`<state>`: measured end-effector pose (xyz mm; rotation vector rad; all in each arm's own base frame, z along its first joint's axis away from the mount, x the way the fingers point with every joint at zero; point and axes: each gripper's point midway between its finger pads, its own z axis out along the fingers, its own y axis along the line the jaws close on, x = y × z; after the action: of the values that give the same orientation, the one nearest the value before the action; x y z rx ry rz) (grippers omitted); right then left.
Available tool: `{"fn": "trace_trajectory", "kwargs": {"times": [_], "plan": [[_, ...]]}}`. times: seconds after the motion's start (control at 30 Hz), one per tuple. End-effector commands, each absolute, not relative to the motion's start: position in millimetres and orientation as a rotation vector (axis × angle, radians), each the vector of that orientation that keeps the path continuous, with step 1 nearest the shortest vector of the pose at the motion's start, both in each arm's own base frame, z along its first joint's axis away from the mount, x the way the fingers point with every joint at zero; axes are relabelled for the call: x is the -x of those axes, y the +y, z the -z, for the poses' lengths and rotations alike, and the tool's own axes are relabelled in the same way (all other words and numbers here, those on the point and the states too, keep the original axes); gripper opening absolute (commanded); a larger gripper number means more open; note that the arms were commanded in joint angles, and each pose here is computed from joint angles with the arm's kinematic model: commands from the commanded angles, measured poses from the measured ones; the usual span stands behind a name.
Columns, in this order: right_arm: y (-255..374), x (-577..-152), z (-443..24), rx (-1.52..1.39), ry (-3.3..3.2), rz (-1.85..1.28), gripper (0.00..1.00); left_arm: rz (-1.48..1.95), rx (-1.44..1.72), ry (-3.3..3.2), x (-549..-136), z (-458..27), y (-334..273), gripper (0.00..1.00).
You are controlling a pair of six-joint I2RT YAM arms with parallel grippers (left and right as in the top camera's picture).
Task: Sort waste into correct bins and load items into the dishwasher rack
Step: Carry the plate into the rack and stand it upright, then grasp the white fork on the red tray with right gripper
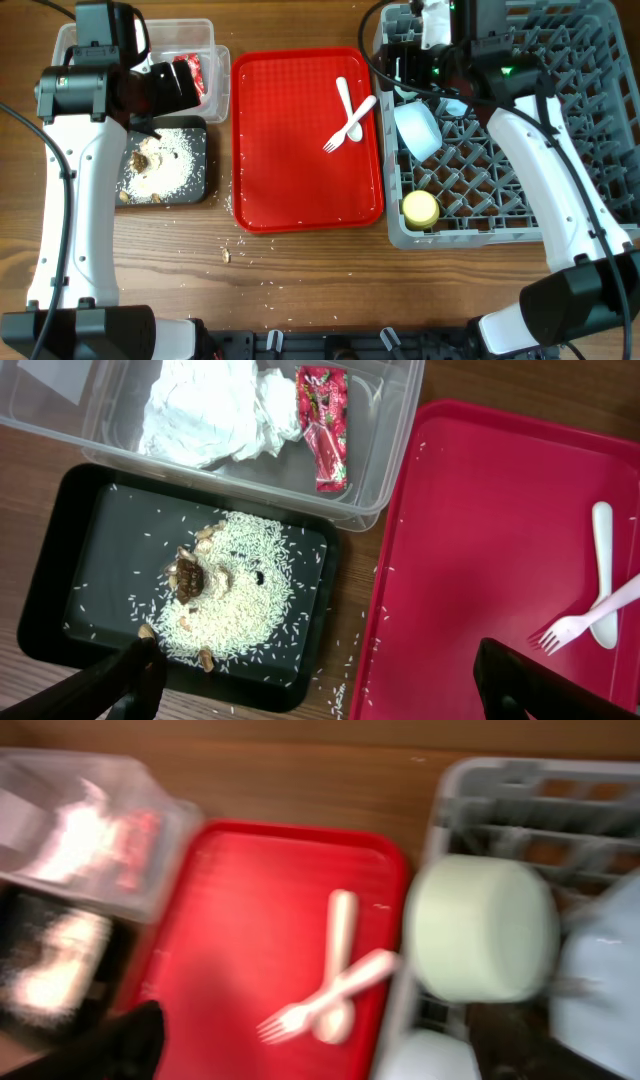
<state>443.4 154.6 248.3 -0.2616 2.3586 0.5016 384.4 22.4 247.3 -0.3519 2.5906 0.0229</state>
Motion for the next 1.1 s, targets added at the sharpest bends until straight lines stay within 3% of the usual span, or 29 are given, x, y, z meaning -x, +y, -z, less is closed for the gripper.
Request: {"fn": "trace_trajectory", "kwargs": {"times": [0.0, 0.17, 0.4, 0.73, 0.8, 0.97, 1.07], "plan": [[198, -443, -236, 0.087, 2.409, -0.717, 0.85, -0.03, 0.375, 2.574, -386, -251, 25, 1.0], [230, -444, -143, -0.262, 2.596, -0.461, 0.7, -0.03, 0.375, 2.574, -386, -251, 26, 1.0], [233, -426, -38, -0.339, 2.829, -0.302, 0.53, -0.03, 0.375, 2.574, -386, -251, 25, 1.0], [219, -426, 9, -0.354, 2.869, -0.146, 0.46, -0.03, 0.375, 2.574, -386, -251, 25, 1.0], [219, -426, 11, -0.352, 2.873, -0.143, 0.4, -0.03, 0.375, 2.574, -386, -251, 26, 1.0], [217, -420, 13, -0.352, 2.897, -0.134, 0.14, -0.03, 0.375, 2.574, -386, -251, 25, 1.0], [217, -418, 13, -0.335, 2.907, -0.128, 0.06, -0.03, 0.375, 2.574, -386, -251, 26, 1.0]]}}
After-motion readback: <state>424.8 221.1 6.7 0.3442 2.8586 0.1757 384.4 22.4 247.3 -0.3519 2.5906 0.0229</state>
